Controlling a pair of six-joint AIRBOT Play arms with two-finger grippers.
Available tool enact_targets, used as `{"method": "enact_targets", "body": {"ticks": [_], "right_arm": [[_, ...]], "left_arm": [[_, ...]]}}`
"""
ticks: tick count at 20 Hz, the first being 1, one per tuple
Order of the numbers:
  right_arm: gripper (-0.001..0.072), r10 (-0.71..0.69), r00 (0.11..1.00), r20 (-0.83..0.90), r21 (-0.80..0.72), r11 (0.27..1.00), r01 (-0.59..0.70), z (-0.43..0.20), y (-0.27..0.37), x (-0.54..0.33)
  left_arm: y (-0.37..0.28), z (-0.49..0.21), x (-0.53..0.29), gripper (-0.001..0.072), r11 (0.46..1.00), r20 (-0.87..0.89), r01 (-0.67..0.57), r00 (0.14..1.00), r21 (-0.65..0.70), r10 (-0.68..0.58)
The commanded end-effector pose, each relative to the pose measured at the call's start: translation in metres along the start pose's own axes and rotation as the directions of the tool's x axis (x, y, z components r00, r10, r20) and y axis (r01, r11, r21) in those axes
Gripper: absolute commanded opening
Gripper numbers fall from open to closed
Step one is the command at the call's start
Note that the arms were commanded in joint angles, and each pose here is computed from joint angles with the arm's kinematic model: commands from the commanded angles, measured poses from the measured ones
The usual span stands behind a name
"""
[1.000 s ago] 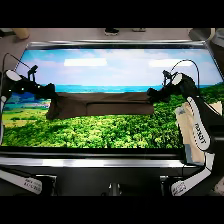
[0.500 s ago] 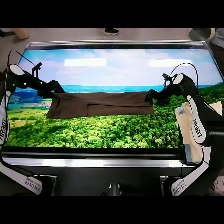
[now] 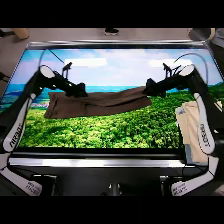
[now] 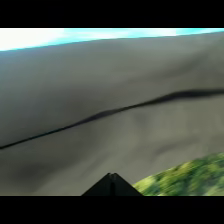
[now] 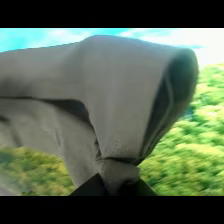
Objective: Fold the shirts.
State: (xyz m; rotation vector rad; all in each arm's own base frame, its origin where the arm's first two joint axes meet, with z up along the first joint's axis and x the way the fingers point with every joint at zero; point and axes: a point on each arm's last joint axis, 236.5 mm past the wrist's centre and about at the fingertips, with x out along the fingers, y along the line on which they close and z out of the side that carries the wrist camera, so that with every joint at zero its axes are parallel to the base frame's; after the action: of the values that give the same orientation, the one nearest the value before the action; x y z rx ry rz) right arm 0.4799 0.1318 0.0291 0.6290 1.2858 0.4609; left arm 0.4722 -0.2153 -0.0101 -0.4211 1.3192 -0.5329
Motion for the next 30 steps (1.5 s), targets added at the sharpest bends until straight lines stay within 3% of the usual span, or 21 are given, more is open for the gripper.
{"method": "enact_targets", "body": {"ticks": [1,4,7,10,13,16,18,21,22,23,27,29,30], "right_arm": [[0.0019,0.068,0.996,0.064,-0.112,0.992,-0.061,-0.025,0.076,-0.078],[0.0019,0.086,0.993,0.085,-0.146,0.987,-0.073,-0.061,0.116,-0.128],[0.0020,0.080,0.991,0.110,-0.150,0.987,-0.063,-0.078,0.130,-0.151],[0.0020,0.101,0.982,0.161,-0.122,0.989,-0.082,-0.064,0.134,-0.152],[0.0020,0.162,0.964,0.210,-0.131,0.982,-0.136,-0.040,0.153,-0.127],[0.0020,0.296,0.937,0.186,-0.122,0.953,-0.277,-0.023,0.197,-0.053],[0.0021,0.400,0.905,0.145,-0.084,0.916,-0.391,-0.023,0.226,0.008],[0.0042,0.429,0.902,0.058,0.050,0.901,-0.432,-0.047,0.230,0.109],[0.0310,0.427,0.904,0.021,0.076,0.901,-0.428,-0.059,0.226,0.135],[0.0686,0.433,0.902,-0.007,0.088,0.898,-0.430,-0.067,0.222,0.153],[0.0700,0.447,0.891,-0.085,0.048,0.895,-0.444,-0.061,0.199,0.118],[0.0699,0.311,0.946,-0.091,-0.015,0.950,-0.313,-0.045,0.146,0.075],[0.0699,0.159,0.984,-0.084,-0.039,0.986,-0.163,-0.038,0.099,0.053]], "left_arm": [[-0.061,-0.013,0.064,0.0033,0.991,0.048,0.114,0.993,-0.073,-0.110],[-0.120,-0.052,0.129,0.0034,0.958,-0.021,0.240,0.969,-0.158,-0.247],[-0.184,-0.082,0.179,0.0033,0.892,0.002,0.373,0.923,-0.256,-0.386],[-0.183,-0.051,0.168,0.0031,0.892,0.118,0.395,0.919,-0.222,-0.377],[-0.147,0.027,0.076,0.0031,0.926,0.295,0.362,0.901,-0.106,-0.319],[-0.101,0.092,-0.070,0.0031,0.961,0.516,0.277,0.823,0.003,-0.239],[-0.081,0.109,-0.163,0.0031,0.973,0.636,0.229,0.745,0.035,-0.199],[-0.072,0.099,-0.266,0.0031,0.983,0.737,0.167,0.655,0.075,-0.168],[-0.074,0.092,-0.284,0.0032,0.986,0.748,0.144,0.644,0.087,-0.161],[-0.074,0.084,-0.296,0.0031,0.989,0.753,0.110,0.642,0.099,-0.147],[-0.054,0.050,-0.280,0.0032,0.992,0.654,-0.057,0.756,0.113,-0.031],[-0.038,0.040,-0.270,0.0032,0.987,0.611,-0.119,0.791,0.106,0.029],[-0.032,0.039,-0.267,0.0032,0.985,0.603,-0.139,0.796,0.101,0.050]]}}
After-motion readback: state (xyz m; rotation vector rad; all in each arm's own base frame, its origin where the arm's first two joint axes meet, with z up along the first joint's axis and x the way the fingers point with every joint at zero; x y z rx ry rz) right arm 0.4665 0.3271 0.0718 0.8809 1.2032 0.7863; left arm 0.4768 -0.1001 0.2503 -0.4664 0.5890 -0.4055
